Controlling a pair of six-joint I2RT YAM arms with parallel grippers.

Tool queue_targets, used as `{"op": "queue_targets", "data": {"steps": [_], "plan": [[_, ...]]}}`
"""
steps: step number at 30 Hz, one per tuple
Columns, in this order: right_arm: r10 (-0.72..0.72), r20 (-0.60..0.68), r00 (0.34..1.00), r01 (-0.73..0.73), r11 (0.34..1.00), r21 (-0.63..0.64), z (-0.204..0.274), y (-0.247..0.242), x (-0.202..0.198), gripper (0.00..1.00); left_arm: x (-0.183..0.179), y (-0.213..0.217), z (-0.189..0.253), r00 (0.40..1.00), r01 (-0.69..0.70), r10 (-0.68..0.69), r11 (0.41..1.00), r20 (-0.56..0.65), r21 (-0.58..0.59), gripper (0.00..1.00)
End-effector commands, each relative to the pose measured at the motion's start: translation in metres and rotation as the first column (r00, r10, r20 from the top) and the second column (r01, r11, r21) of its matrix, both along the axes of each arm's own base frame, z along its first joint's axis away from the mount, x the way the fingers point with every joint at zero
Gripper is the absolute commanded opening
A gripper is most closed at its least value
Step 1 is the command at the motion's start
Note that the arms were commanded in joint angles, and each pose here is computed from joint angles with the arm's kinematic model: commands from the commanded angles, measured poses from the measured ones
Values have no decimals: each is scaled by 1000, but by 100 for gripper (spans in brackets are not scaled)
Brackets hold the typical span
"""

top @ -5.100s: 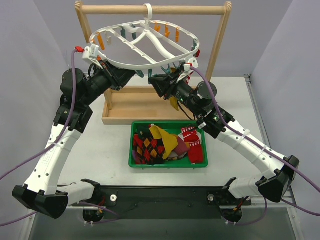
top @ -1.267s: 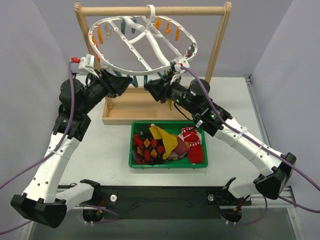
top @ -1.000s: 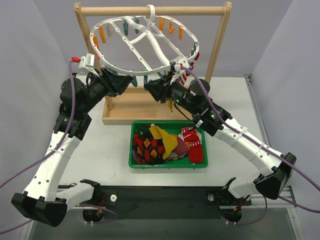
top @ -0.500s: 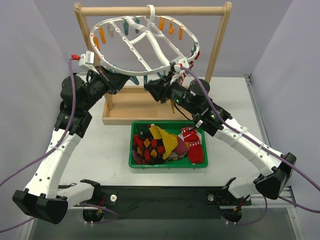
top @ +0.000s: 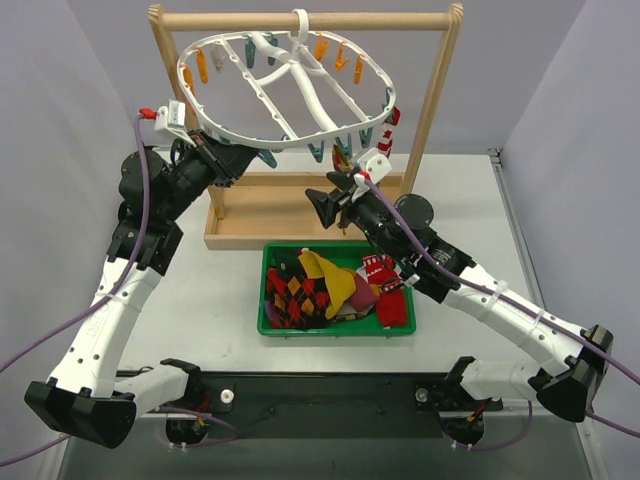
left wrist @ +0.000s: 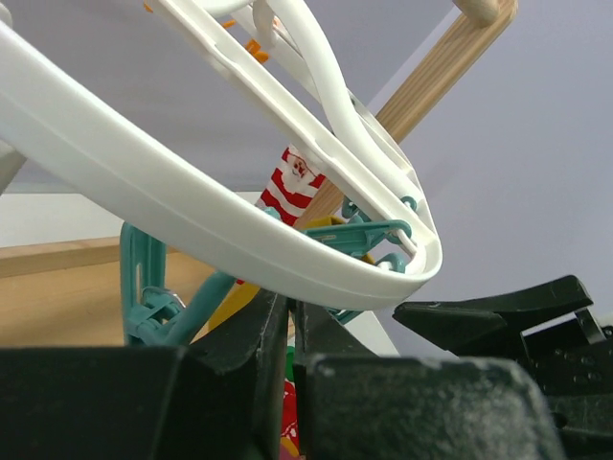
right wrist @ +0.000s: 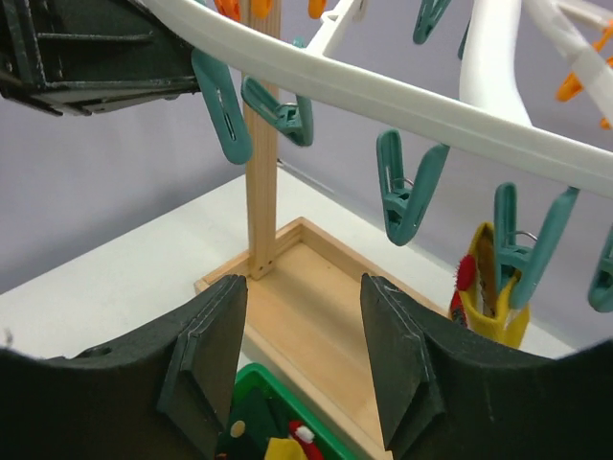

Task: Clip the socks to the hanger
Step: Open the clamp at the hanger.

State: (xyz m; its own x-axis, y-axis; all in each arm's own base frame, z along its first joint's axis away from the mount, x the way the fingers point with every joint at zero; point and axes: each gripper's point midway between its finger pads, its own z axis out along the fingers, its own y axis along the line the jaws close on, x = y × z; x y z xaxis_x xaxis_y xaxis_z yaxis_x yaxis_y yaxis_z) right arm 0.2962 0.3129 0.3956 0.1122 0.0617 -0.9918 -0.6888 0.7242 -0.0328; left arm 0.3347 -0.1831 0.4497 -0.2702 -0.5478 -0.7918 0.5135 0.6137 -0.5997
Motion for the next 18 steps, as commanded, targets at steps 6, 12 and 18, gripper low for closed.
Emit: {"op": "queue_targets", "data": {"steps": [6,12,18], "plan": [[177,222,959,-183,983,3,46,28,-47,48,-16,4,32,999,7,-5,998,31,-61,2],[204,274,940,-203,979,-35,44,65,-25,50,-20,6,31,1000,3,-2,999,22,-54,2],[201,301,932,-198,979,-38,53,81,1,51,-24,7,31,1000,5,-4,999,23,-48,2]]}}
